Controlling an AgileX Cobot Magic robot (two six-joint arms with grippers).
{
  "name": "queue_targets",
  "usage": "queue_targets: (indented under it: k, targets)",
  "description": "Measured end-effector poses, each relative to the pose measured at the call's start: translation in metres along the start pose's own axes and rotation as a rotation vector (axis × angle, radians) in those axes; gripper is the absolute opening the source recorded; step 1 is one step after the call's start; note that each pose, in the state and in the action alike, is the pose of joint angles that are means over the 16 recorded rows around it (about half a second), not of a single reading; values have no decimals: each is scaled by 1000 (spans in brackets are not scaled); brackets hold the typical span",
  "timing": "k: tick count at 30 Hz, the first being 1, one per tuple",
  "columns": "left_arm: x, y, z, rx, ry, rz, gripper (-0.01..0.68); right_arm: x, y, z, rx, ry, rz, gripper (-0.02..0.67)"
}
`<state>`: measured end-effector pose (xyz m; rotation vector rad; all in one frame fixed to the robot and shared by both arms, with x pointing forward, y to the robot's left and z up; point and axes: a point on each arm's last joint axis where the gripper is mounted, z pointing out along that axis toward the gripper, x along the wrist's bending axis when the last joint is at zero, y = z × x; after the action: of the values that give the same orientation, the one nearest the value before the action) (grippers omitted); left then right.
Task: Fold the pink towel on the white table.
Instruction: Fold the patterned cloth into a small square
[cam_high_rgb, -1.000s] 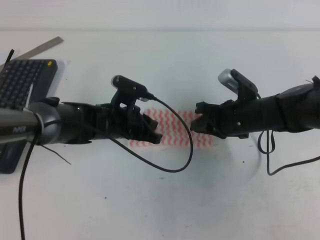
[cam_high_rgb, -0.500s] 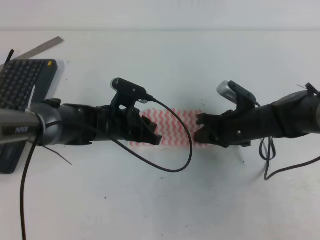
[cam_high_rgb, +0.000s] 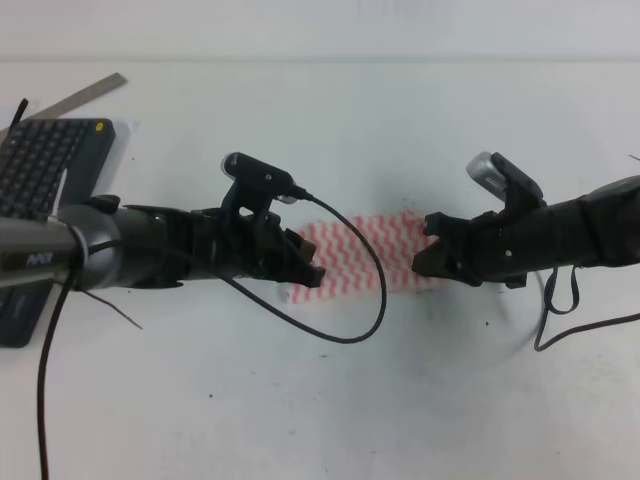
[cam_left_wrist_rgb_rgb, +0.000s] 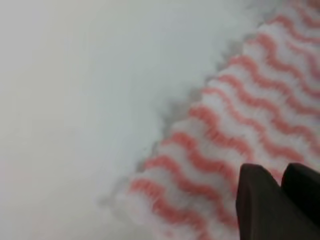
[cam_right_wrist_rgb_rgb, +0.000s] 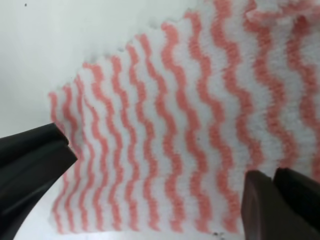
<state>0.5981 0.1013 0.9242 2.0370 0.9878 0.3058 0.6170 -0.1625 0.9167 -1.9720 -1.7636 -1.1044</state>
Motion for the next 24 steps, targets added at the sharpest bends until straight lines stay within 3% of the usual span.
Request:
queue_targets:
  k: [11, 24]
  targets:
    - [-7, 0, -1, 5, -73, -62, 87, 4, 0, -1, 10, 31, 10, 39]
    - [0, -16, 10, 86, -26, -49, 87, 22, 13, -14, -50, 70, -26, 28]
